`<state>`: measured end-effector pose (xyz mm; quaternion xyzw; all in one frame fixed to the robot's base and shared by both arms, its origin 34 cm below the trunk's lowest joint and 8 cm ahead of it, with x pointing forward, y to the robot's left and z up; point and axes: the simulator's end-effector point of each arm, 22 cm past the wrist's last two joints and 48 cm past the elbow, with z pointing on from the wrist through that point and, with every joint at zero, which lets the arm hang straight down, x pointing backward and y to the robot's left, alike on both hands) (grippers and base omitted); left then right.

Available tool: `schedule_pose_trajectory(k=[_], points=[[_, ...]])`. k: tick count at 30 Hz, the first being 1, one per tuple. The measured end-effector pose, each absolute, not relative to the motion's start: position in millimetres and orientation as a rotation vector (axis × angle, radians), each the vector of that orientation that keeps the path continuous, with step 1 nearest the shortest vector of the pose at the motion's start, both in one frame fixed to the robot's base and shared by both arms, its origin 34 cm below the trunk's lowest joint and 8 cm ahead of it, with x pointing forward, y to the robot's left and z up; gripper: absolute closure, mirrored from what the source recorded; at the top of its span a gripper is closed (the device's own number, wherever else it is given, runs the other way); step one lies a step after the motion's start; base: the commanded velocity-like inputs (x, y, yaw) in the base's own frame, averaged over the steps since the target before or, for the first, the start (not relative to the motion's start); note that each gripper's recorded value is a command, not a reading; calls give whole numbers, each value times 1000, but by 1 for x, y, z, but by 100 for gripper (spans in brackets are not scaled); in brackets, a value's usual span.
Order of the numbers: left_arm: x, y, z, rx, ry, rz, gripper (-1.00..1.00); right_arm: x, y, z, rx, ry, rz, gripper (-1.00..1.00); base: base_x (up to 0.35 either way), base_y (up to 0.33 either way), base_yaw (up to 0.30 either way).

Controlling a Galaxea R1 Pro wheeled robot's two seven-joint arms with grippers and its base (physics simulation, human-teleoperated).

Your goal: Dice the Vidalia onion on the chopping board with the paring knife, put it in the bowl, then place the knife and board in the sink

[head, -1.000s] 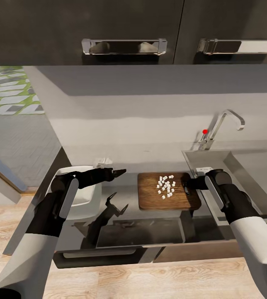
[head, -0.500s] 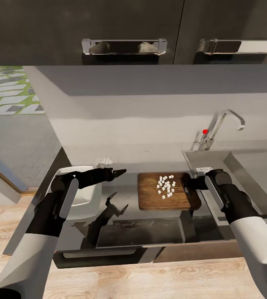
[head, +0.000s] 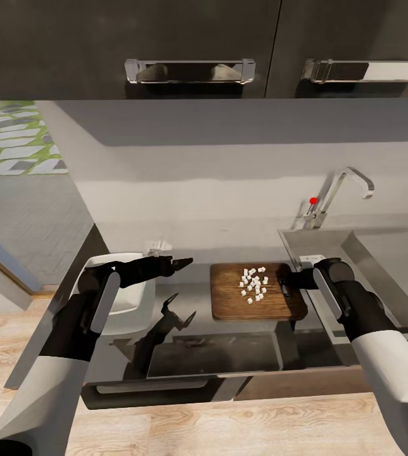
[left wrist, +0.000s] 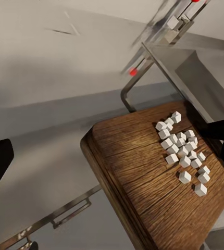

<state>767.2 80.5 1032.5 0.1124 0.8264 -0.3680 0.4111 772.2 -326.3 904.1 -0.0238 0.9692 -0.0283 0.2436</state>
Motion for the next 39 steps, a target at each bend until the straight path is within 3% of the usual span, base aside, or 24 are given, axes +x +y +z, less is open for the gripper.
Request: schedule_pose_trajectory(k=[39], points=[[765,80,1069,305,2029,-909,-100,776,-329,940,-68,2596,-96,100,0,0,0]])
